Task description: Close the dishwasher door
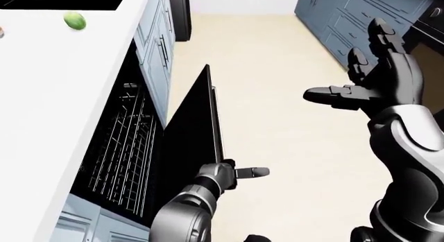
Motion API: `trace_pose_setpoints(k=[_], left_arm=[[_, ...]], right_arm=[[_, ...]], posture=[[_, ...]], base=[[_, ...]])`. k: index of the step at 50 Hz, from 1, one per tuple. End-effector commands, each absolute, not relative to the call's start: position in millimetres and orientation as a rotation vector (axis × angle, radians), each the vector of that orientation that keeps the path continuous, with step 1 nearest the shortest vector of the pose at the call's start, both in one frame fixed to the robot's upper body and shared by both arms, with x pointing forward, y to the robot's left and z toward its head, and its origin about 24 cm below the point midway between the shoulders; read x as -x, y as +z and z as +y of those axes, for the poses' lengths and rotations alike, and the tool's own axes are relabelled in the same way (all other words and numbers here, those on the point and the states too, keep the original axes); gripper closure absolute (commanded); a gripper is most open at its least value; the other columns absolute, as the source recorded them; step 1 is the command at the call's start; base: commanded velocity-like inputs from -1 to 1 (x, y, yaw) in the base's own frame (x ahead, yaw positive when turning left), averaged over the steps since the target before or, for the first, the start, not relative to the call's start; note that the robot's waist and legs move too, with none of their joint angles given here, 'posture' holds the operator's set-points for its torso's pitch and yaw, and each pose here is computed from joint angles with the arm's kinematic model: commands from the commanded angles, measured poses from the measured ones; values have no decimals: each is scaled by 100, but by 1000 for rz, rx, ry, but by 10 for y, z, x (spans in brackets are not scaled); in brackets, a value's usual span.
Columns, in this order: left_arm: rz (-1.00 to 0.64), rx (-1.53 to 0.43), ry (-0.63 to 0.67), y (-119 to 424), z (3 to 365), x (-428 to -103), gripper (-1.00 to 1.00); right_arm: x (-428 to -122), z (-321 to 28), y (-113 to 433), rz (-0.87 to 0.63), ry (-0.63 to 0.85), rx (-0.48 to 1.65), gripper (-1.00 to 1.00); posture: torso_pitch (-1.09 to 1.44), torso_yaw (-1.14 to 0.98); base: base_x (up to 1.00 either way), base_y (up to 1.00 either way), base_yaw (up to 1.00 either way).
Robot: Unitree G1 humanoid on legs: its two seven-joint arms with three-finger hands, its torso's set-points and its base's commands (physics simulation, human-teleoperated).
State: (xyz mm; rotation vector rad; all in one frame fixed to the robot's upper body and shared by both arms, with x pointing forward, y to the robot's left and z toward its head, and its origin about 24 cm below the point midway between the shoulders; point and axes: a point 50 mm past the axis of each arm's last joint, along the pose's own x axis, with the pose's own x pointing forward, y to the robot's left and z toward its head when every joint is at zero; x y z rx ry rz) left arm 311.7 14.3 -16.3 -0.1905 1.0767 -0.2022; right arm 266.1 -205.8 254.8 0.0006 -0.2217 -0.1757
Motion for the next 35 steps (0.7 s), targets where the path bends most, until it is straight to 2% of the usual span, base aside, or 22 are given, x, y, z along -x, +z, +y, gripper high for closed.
trace_pose_setpoints(k=[1,16,35], left_arm=[[1022,205,-228,-27,94,-3216,-100],[1068,210,-209,-106,119,-3152,-100],[1068,122,-70,-169,256,-3150,-100]], right_arm=[[-2609,-2062,2682,-303,-182,3,-100],[-2616,-2065,2680,-303,-182,2,-100],[-2606,-2066,2689,-305,-182,1,-100]], posture=[[94,0],[94,0],[94,0]], base=[[0,0,0],[0,0,0],[0,0,0]])
